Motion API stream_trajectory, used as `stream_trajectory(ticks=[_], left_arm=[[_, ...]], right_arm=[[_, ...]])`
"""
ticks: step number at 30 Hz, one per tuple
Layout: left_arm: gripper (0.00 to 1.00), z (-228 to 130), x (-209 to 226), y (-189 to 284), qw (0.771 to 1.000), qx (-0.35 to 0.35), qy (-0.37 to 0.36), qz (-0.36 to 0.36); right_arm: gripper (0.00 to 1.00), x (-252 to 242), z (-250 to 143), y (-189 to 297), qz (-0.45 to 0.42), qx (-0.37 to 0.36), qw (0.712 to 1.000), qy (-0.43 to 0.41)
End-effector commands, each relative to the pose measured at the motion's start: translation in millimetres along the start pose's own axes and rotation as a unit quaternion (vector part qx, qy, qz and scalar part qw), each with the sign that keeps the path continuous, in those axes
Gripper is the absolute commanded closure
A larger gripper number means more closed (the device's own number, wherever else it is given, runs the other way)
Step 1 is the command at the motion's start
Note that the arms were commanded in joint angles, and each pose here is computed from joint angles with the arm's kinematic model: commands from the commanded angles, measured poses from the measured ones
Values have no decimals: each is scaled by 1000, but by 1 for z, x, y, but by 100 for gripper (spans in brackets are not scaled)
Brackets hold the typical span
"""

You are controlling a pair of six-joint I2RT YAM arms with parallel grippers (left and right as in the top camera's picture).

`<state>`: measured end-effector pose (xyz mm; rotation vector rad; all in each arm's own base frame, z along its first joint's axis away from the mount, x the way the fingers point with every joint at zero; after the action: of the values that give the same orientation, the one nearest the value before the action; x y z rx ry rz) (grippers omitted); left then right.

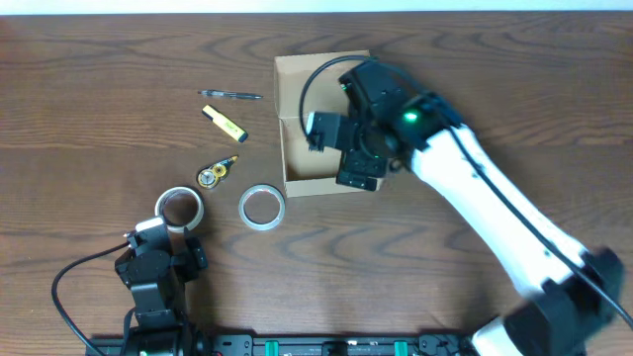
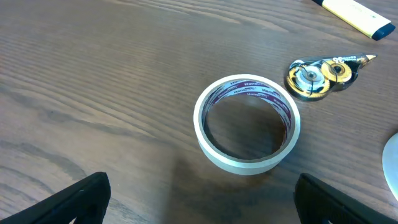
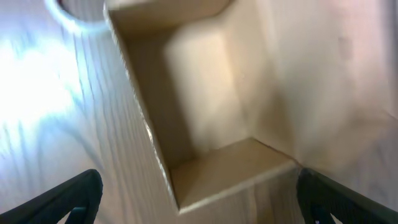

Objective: Pack container

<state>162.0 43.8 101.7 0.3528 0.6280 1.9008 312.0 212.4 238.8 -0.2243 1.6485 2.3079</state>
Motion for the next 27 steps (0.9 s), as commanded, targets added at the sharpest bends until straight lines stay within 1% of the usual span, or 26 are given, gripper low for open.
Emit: stream_trajectory(ticks=[1,3,8,12,16,19,27], left_arm=[[5,-6,0,-3,1000,5,-10,0],[5,-6,0,-3,1000,6,-10,0],[4,-6,0,-3,1000,6,-10,0],[5,-6,0,-3,1000,5,-10,0],[5,-6,0,-3,1000,5,-10,0],[5,-6,0,-3,1000,5,-10,0],[5,-6,0,-3,1000,6,-10,0]], right_arm=[[1,-4,8,48,-43,-52,993,-99],[1,-2,9,72,-64,-74,989,-113],[1,5,-9,124,-120,-89,978,-149],[1,13,-14,152,-146,-112,972,-147],[1,20,-21,167,-156,-116,969,-153],[1,17,-39,174,-180,-98,953,-225],[1,16,-98,189,-206,-55,924,-317]])
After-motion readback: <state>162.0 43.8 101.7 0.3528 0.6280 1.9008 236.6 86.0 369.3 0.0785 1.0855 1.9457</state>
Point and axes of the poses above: each gripper's point midway between its finger pads, its own y axis back along the fingers, its own x axis along the line the jaws close on, z = x × y, the point moved 5 cm from there along y, back along the fingers, and after that the axes turned 8 degrees about y, right-handed, at the moved point
